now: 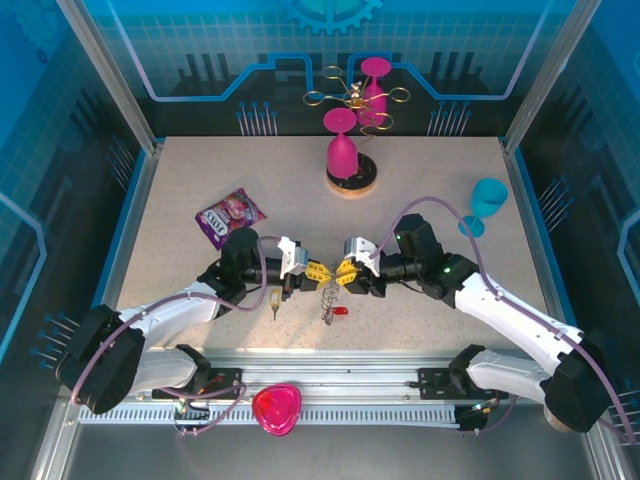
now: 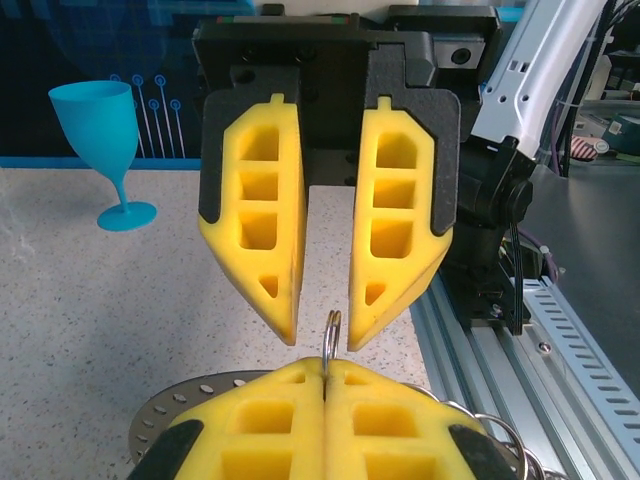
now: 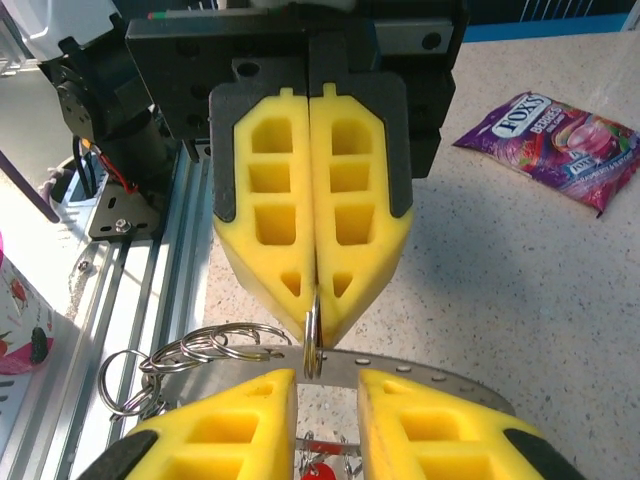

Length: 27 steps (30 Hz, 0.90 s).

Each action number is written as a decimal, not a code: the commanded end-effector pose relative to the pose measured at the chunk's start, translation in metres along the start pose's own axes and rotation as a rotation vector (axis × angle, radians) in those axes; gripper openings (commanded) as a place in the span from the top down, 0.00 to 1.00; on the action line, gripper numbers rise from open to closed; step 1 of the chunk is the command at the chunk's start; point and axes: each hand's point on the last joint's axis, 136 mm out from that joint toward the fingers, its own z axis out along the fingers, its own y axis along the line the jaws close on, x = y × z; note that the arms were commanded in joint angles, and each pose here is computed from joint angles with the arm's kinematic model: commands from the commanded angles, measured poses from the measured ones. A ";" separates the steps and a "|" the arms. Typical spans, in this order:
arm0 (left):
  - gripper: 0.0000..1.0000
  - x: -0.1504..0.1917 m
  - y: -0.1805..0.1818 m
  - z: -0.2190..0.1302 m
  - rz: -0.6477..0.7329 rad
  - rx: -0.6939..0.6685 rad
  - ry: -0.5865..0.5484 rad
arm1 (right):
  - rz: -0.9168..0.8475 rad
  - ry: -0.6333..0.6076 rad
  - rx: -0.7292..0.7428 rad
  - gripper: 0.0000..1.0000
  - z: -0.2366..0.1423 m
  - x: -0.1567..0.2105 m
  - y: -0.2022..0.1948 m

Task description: Put the keys on the keyring

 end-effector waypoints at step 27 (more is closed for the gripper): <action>0.59 -0.007 0.000 0.000 0.010 -0.017 -0.042 | 0.000 -0.035 0.059 1.00 0.008 0.003 -0.008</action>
